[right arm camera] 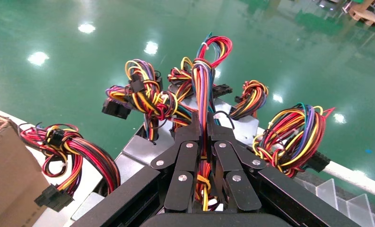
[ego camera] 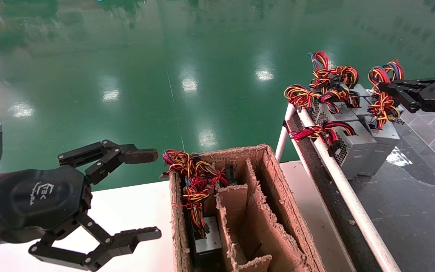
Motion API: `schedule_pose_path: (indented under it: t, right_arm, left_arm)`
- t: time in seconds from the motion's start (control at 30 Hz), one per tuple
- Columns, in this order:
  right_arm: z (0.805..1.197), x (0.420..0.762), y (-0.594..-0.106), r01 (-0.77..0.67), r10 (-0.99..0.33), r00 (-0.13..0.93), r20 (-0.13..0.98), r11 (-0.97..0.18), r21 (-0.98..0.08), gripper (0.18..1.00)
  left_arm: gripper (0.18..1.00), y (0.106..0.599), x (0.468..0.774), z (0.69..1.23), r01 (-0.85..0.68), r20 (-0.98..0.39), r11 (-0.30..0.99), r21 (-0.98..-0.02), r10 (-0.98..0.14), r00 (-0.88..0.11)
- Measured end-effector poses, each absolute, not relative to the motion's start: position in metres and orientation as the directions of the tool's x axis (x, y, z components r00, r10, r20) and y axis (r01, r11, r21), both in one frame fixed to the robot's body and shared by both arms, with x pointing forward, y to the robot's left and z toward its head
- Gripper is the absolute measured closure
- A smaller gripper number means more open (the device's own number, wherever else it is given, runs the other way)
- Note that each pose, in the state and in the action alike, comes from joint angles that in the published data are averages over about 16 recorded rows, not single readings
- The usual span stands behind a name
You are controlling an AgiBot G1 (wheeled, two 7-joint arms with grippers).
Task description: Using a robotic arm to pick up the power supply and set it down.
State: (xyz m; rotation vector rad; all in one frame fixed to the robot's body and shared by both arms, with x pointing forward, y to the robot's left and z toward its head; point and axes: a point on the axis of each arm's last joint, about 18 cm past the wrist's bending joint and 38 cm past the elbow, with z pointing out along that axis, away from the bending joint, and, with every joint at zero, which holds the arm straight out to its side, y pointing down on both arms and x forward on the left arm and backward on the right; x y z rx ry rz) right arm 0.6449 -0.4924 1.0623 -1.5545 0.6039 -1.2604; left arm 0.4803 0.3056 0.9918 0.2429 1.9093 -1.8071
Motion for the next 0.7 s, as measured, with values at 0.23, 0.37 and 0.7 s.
schedule_pose_path:
  t: [0.23,0.37,0.7]
  right_arm:
    - [1.0592,0.6472,-0.4922,0.194,-0.848,0.328,0.417,-0.371,-0.908,0.956]
    - [1.0585,0.6479,-0.4933,0.191,-0.850,0.323,0.415,-0.371,-0.909,0.929]
    - [1.0604,0.6470,-0.4975,0.189,-0.859,0.309,0.409,-0.366,-0.911,0.803]
  left_arm:
    - [0.184,0.3056,0.4803,0.9918,0.454,-0.466,0.105,-0.885,-0.204,-0.861]
    - [0.184,0.3056,0.4803,0.9918,0.454,-0.466,0.105,-0.885,-0.204,-0.861]
    - [0.184,0.3056,0.4803,0.9918,0.454,-0.466,0.105,-0.885,-0.204,-0.861]
